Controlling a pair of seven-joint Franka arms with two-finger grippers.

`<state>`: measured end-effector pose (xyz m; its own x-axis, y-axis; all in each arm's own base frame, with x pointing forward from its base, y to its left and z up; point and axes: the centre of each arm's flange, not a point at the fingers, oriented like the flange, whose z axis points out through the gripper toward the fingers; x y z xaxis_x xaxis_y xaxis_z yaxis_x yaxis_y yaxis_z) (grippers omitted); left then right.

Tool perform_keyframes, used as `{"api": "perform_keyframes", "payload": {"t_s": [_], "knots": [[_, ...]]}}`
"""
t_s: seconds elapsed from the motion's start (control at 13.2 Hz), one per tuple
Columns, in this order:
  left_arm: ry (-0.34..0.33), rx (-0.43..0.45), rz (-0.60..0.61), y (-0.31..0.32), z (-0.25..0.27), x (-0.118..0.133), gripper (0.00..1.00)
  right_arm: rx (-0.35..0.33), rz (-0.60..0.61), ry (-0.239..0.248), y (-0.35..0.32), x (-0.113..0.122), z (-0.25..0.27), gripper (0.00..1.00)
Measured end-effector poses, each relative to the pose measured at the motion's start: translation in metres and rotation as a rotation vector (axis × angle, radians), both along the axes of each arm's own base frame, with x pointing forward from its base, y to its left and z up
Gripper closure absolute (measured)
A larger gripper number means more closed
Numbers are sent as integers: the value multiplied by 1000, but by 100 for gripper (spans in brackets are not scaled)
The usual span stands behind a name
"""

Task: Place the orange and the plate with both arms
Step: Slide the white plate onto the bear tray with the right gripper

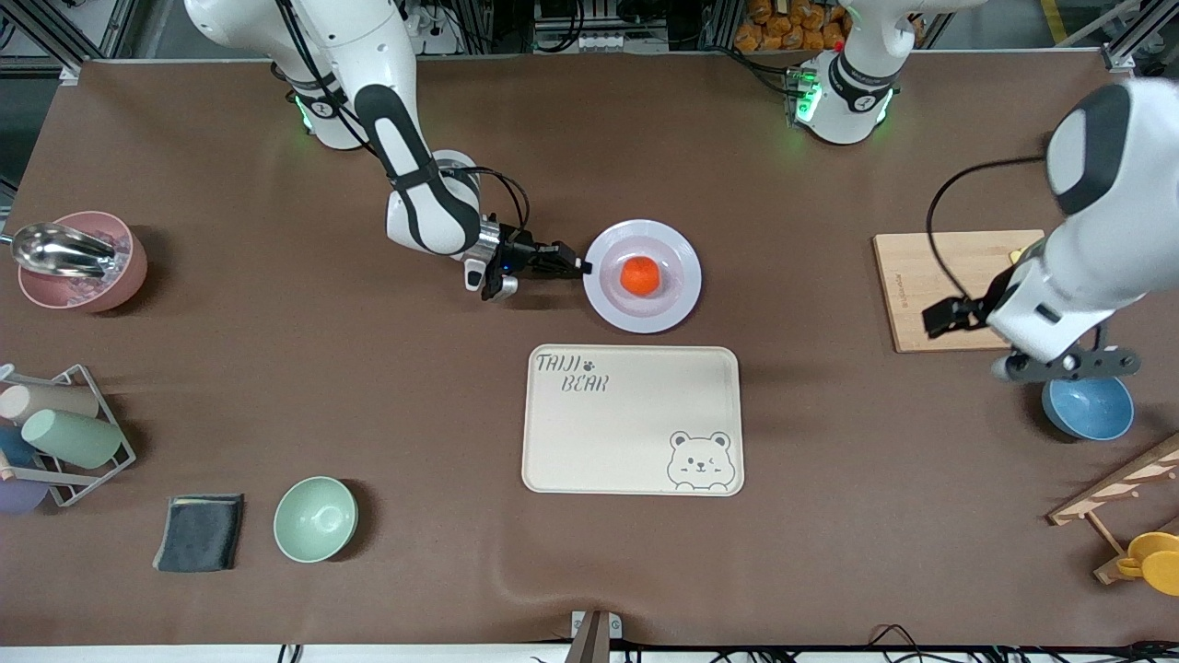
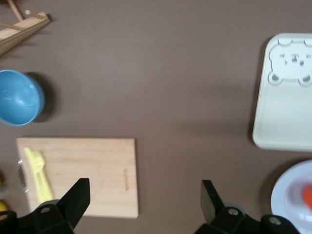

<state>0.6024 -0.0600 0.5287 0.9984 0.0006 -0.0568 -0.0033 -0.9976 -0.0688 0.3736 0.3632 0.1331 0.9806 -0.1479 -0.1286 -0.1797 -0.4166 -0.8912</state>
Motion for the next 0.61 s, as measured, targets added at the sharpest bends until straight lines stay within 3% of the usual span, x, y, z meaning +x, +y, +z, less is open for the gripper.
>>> {"api": "perform_keyframes", "payload": {"t_s": [0.3,0.61], "knots": [[-10,-67,-24,15,61,-39,0,58,-81,2,7,13,25,96],[-2,-72,-62,13,79,-54,0,122,-150,30,18,32,53,96]]}}
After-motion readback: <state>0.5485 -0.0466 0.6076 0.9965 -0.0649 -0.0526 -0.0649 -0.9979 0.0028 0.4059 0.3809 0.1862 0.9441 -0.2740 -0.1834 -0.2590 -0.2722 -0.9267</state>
